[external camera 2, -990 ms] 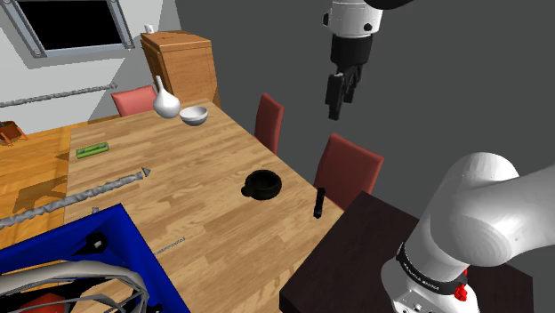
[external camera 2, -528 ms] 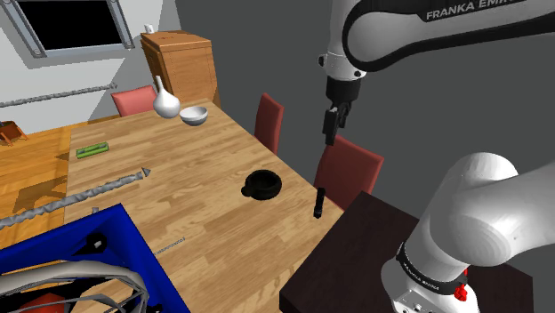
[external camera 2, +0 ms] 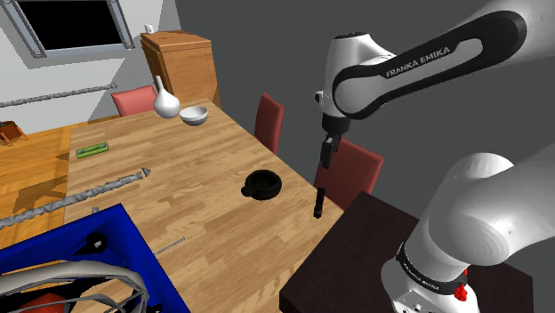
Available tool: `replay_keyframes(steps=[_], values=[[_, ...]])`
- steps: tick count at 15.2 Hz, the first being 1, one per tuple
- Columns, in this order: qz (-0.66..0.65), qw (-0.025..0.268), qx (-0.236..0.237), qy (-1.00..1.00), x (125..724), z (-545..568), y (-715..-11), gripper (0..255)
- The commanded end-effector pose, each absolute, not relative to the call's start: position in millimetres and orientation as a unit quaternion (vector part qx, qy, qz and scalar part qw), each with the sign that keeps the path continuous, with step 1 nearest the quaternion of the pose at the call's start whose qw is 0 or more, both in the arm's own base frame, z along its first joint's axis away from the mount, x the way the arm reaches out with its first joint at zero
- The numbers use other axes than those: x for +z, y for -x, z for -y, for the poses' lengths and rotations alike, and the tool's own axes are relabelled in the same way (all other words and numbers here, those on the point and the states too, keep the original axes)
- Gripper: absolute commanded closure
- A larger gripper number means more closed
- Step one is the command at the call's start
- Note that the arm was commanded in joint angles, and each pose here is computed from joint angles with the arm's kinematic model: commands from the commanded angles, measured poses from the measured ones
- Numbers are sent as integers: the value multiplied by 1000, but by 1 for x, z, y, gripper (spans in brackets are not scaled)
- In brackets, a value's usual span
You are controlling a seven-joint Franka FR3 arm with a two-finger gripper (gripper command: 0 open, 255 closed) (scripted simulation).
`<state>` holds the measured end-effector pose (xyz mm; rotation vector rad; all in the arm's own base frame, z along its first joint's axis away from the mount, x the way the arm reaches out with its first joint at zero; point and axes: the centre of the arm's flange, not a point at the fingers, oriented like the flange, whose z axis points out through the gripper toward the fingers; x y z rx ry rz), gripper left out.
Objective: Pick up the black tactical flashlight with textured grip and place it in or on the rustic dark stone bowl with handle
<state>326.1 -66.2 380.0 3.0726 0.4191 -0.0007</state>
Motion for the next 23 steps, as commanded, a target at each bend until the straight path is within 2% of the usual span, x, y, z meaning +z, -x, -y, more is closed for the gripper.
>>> replay_keyframes(steps=[1,13,23], values=[[-143,18,2,-990,355,73,-330,0],[-185,3,2,-983,204,108,-356,0],[-185,3,2,-983,164,109,-356,0]])
